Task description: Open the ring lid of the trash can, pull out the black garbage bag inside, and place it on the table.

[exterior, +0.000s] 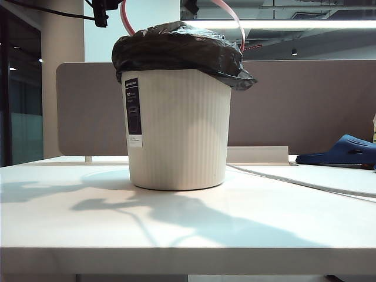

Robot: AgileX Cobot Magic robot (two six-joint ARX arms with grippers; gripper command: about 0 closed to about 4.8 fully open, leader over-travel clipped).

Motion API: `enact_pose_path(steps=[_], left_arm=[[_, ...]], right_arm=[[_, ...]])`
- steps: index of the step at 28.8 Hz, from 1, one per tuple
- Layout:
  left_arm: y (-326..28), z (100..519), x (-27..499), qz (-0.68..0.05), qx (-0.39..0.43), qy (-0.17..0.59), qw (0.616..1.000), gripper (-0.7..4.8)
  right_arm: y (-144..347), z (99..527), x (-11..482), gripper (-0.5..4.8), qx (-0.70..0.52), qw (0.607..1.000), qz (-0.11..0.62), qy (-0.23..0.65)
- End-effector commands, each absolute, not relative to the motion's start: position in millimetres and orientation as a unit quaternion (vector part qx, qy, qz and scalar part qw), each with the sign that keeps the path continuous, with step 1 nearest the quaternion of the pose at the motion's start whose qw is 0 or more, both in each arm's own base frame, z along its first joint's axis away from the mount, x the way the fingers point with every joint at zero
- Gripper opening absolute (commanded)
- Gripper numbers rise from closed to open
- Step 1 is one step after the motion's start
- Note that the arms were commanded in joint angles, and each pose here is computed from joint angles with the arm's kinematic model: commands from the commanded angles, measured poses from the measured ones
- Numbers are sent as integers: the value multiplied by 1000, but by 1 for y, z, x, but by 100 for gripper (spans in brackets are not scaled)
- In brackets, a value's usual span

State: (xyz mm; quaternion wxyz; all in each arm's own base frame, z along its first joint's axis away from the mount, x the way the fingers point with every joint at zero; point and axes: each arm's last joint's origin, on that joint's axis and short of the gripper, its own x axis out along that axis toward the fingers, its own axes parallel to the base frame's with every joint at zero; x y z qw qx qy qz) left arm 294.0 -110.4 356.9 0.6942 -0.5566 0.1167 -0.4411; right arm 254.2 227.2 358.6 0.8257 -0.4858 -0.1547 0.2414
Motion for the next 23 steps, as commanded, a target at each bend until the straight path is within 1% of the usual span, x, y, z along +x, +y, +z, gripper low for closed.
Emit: enact_pose_path(steps=[1, 4, 8, 14, 19, 20, 21, 23], left_arm=[[-110, 361, 292, -452, -550, 108, 694, 296], [-110, 361, 292, -454, -548, 109, 694, 296], [-111, 363, 290, -474, -531, 102, 695, 296], [-111, 367, 285, -529, -461, 78, 708, 296], [-113, 369, 280, -595, -371, 71, 710, 295], [-114, 368, 279, -607, -351, 71, 710, 289], [-114, 367, 278, -620, -329, 76, 708, 265], [-114, 363, 279, -631, -316, 100, 701, 229]], right_arm=[[224, 368, 256, -1, -478, 831, 227, -170], [223, 374, 257, -1, -474, 834, 219, -178], [222, 385, 256, -1, -466, 838, 209, -192], [216, 403, 260, -1, -456, 845, 187, -209], [204, 421, 266, -1, -428, 863, 164, -215], [201, 424, 268, -1, -420, 867, 160, -214], [198, 426, 270, -1, -410, 874, 157, -210], [192, 429, 271, -1, -392, 886, 147, -197]])
